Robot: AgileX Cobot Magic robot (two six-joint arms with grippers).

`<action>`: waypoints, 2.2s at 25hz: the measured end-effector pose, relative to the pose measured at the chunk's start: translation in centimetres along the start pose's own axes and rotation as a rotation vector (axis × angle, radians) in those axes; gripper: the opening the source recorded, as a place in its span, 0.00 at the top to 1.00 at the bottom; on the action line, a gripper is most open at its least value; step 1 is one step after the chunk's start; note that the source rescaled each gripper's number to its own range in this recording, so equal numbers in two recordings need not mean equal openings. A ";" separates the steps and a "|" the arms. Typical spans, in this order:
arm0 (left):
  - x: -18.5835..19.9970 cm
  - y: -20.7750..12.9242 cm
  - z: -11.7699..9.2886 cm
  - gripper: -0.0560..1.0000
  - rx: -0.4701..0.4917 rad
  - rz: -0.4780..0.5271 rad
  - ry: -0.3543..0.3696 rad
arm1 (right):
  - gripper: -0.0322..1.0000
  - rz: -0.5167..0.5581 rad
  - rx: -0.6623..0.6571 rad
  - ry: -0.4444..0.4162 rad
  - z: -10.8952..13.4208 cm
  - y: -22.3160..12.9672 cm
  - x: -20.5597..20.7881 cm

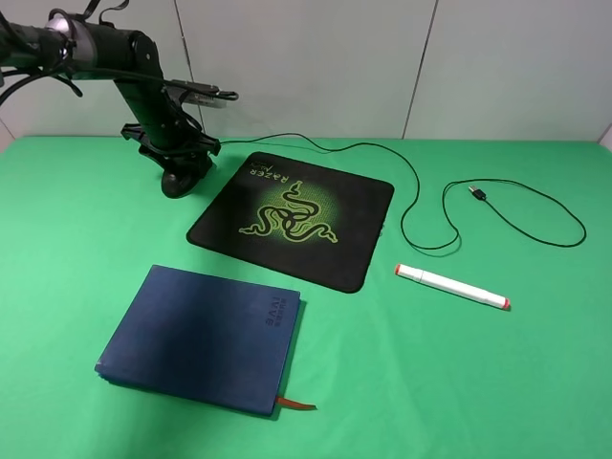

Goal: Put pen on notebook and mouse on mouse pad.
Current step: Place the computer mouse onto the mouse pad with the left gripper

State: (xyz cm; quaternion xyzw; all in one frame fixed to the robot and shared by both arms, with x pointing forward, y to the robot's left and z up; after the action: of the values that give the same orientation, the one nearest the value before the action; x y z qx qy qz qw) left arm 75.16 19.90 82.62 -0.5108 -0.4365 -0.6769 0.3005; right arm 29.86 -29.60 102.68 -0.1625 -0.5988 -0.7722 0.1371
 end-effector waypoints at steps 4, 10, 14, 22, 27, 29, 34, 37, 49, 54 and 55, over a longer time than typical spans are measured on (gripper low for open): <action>1.8 0.8 0.0 0.95 0.006 -0.032 0.009 | 0.00 0.000 0.000 0.001 0.0 0.0 0.0; 5.4 2.5 -1.6 0.95 -0.025 -0.075 0.010 | 0.00 0.000 0.000 0.001 0.0 0.0 0.0; 6.2 3.1 -3.7 0.95 -0.031 -0.064 -0.006 | 0.00 0.000 0.000 0.001 0.0 0.0 0.0; 6.8 4.5 -9.7 0.95 -0.041 -0.108 -0.034 | 0.00 0.000 0.000 0.001 0.0 0.0 0.0; 7.2 5.0 -13.3 0.95 -0.055 -0.131 -0.009 | 0.00 0.000 0.000 0.001 0.0 0.0 0.0; 7.4 5.1 -14.4 0.95 -0.040 -0.136 -0.001 | 0.00 0.000 0.000 0.001 0.0 0.0 0.0; 6.8 4.7 -16.8 0.95 0.024 -0.122 -0.009 | 0.00 0.000 0.000 0.001 0.0 0.0 0.0; 5.3 3.9 -17.8 0.95 0.026 -0.079 -0.011 | 0.00 0.000 0.000 0.001 0.0 0.0 0.0; 1.2 1.7 -18.9 0.95 0.053 0.036 -0.024 | 0.00 0.000 -0.001 0.002 0.0 0.0 0.0; 1.2 1.6 -19.1 0.95 0.063 0.042 -0.037 | 0.00 0.001 -0.002 0.003 0.0 0.0 0.0; 1.2 1.6 -19.1 0.93 0.063 0.042 -0.037 | 0.00 0.001 -0.002 0.003 0.0 0.0 0.0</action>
State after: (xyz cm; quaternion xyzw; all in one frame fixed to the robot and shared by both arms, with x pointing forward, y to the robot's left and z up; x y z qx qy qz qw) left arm 67.95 2.10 82.38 -0.5228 -0.4520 -0.6468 0.3225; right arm 29.86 -29.56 102.68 -0.1618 -0.5979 -0.7728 0.1381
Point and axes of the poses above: a point on each arm's last joint axis where the gripper is mounted, x pointing back along that axis away from the gripper, z along the wrist's bending axis when the last joint is at zero, y = z × x, the point moved 7 cm from there along -x, pointing out along that axis toward the gripper, and after that the axes turned 9 degrees about -x, right-handed, at the moved point
